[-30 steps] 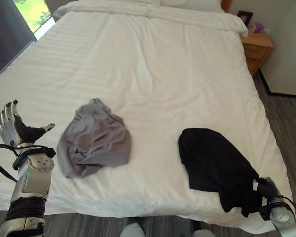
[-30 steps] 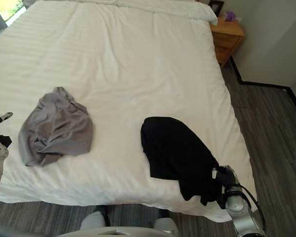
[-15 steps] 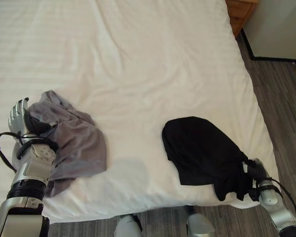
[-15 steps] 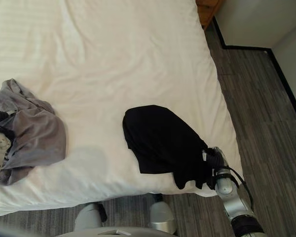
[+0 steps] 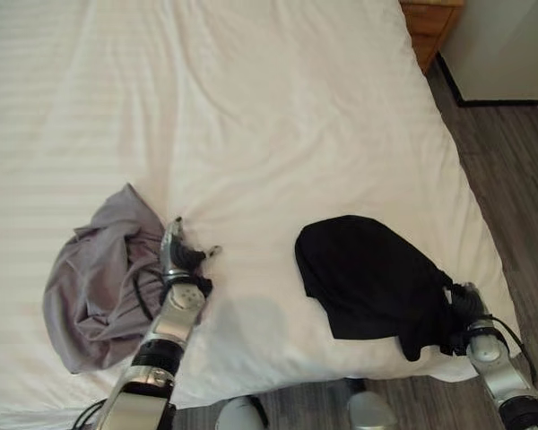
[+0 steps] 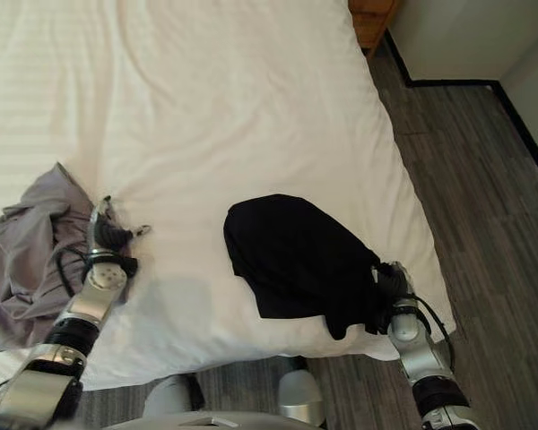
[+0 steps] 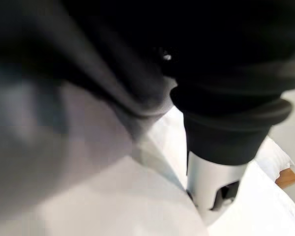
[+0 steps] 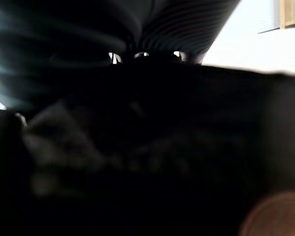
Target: Pick up bed clothes into laundry basket.
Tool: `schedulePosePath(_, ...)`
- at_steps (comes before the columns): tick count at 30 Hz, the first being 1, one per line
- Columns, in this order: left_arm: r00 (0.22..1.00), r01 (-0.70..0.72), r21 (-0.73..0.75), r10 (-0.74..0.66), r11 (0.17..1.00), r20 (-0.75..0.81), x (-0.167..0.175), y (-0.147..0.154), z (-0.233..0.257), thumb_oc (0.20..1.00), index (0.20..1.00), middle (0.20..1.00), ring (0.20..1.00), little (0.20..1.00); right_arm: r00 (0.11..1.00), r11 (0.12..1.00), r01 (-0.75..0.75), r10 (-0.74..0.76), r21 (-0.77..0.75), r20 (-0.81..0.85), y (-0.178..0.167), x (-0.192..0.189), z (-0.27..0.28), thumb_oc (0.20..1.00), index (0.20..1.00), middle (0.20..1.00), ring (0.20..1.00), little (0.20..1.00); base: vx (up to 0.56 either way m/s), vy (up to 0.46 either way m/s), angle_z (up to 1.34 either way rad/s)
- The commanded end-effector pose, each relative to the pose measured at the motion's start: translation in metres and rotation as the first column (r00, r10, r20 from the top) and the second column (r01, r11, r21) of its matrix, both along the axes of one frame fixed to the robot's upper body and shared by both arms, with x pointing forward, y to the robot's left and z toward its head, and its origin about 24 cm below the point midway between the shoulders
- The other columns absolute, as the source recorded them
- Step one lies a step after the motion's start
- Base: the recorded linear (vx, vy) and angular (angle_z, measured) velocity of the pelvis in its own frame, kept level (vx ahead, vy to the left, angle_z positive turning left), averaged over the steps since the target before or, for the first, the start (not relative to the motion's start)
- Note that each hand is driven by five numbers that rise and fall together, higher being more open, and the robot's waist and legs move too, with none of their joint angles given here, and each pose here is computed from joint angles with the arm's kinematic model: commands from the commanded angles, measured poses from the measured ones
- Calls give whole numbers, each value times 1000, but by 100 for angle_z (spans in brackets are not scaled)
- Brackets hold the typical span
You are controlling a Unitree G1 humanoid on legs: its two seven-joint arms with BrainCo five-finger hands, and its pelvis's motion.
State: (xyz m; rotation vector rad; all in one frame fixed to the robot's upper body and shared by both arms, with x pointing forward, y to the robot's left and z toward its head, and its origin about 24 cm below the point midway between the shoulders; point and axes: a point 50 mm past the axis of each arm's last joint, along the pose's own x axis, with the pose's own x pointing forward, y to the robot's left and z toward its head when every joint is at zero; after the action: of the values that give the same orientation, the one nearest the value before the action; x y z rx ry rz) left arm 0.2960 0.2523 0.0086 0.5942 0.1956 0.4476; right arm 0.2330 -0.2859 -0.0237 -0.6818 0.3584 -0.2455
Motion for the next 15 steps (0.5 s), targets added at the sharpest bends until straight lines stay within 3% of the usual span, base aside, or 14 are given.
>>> schedulePosePath(1,928,-17,-66,-9,998,-372,-69,2,-79,1000,1000,1000,1000,1000,977,999,38,-36,5,-212,1,-34,-39,200,200,200,200,200,54,25,-6)
schedulePosePath(5,942,-39,1,37,999,-334,-79,23,-68,1000,1000,1000,1000,1000,972,998,60,-59,-2,-227,-4,-41,-42,200,200,200,200,200,55,14,0)
schedulePosePath(10,970,-96,268,150,959,-191,-77,73,-17,1000,1000,1000,1000,1000,965,997,74,-69,9,-252,-6,-54,-47,200,200,200,200,200,53,7,6)
schedulePosePath(13,963,-99,508,210,856,-167,-72,98,8,1000,1000,1000,1000,1000,969,998,54,-49,15,-240,-3,-55,-47,200,200,200,200,200,42,3,5)
schedulePosePath(15,956,-90,572,232,815,-179,-70,106,13,1000,1000,1000,1000,1000,971,999,47,-43,10,-237,-3,-54,-46,200,200,200,200,200,23,16,9)
